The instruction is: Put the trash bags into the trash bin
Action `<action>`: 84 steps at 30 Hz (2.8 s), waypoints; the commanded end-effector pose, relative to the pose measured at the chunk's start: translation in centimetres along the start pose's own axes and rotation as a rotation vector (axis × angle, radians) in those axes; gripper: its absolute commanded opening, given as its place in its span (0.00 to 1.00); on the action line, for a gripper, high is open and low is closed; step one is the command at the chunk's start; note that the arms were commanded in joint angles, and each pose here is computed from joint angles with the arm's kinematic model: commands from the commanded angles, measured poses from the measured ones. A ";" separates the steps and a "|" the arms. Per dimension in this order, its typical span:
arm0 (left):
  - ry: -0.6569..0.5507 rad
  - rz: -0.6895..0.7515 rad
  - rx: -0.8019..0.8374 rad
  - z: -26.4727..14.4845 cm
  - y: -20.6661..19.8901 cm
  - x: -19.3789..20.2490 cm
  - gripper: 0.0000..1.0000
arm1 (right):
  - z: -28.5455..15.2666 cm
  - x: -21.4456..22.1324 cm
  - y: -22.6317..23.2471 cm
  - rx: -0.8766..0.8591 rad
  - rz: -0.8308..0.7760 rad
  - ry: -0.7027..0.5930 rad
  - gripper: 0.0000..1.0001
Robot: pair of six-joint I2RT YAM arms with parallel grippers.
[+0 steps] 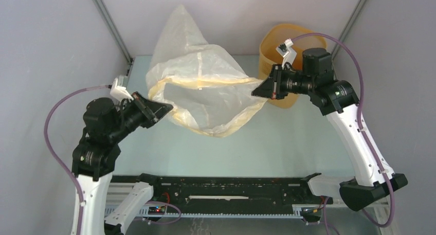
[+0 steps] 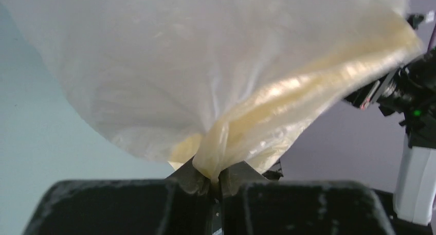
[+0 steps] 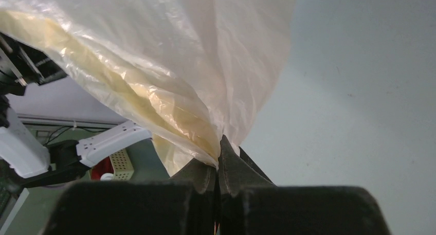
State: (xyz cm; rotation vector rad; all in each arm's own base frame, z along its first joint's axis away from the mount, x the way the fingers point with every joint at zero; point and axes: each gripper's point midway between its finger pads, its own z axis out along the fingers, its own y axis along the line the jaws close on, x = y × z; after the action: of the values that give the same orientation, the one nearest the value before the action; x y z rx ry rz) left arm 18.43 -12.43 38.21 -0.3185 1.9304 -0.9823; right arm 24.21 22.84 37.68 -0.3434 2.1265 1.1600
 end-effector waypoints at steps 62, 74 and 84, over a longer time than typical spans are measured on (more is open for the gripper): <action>0.233 0.777 -0.244 12.6 -3.7 5.2 0.60 | -0.1 -5.0 4.9 -0.256 0.276 0.053 0.00; 0.211 0.727 -0.077 11.4 -7.7 2.7 0.67 | -2.5 -6.6 6.2 -0.291 0.322 -0.054 0.00; 0.157 0.416 0.210 6.7 -13.8 5.8 0.87 | -1.9 -8.2 5.8 -0.312 0.399 -0.145 0.00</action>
State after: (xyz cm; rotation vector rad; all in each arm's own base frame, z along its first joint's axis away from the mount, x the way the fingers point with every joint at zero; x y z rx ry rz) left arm 20.75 -25.27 41.18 0.2911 1.9795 -0.7651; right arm 26.56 24.07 45.03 0.0259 2.0443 1.6738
